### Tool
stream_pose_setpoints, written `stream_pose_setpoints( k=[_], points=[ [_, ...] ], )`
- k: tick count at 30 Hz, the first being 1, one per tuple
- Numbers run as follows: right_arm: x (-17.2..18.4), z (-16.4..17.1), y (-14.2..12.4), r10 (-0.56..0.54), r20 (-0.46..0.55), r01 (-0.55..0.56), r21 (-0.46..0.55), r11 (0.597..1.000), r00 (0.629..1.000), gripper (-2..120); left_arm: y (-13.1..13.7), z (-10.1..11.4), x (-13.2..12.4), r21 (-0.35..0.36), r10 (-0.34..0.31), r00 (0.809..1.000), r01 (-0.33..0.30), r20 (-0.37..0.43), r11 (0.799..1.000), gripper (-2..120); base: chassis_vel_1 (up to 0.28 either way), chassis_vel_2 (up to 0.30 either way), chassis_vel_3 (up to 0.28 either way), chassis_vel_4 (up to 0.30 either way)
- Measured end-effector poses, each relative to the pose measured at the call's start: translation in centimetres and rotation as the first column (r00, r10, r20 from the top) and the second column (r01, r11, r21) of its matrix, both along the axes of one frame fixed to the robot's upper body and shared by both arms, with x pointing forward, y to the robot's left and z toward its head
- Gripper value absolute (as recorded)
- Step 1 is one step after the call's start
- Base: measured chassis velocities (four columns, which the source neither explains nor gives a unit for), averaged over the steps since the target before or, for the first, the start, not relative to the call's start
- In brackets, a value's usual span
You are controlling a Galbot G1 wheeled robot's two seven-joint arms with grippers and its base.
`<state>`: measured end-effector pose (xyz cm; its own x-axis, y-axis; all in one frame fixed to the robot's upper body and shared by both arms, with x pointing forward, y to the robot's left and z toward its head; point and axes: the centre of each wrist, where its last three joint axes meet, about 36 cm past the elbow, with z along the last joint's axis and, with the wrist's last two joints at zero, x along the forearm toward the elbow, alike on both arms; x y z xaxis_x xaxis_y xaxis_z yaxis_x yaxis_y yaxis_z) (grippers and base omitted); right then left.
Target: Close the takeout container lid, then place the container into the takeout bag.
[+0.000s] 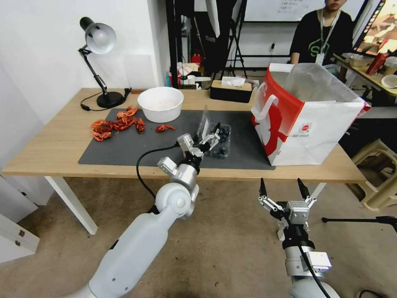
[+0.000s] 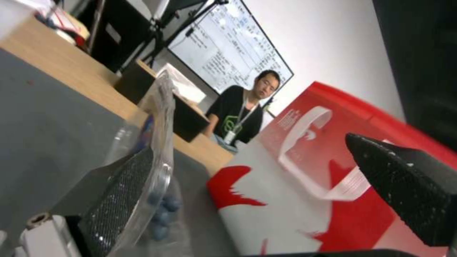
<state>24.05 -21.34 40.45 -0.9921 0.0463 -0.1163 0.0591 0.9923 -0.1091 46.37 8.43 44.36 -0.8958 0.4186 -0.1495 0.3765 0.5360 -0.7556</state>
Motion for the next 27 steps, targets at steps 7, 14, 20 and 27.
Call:
stream_pose_setpoints(
  k=[7, 14, 20, 27],
  points=[
    [-0.1, 0.0, -0.2, -0.006, 0.0, 0.006, -0.003, 1.0, 1.0, 100, -0.8, 3.1, 0.5, -0.141, -0.069, 0.984, 0.046, -0.164, 0.989, 100, 0.0, 0.0, 0.0, 0.0],
    [-0.1, 0.0, -0.1, -0.008, 0.0, 0.008, -0.002, 1.0, 1.0, 100, -0.9, 4.7, 2.7, -0.258, -0.134, 0.919, 0.037, -0.37, 0.965, 100, 0.0, 0.0, 0.0, 0.0],
    [0.1, 0.1, -0.1, -0.005, 0.002, 0.005, 0.0, 1.0, 1.0, 100, -0.6, 4.5, 4.4, -0.288, -0.138, 0.866, -0.007, -0.481, 0.958, 91, 0.0, 0.0, 0.0, 0.0],
    [1.0, 0.9, 0.0, -0.001, 0.0, 0.001, 0.029, 1.0, 1.0, 100, -0.7, 3.7, 4.7, -0.267, -0.125, 0.848, -0.021, -0.516, 0.963, 66, 0.0, 0.0, 0.0, 0.0]
  ],
)
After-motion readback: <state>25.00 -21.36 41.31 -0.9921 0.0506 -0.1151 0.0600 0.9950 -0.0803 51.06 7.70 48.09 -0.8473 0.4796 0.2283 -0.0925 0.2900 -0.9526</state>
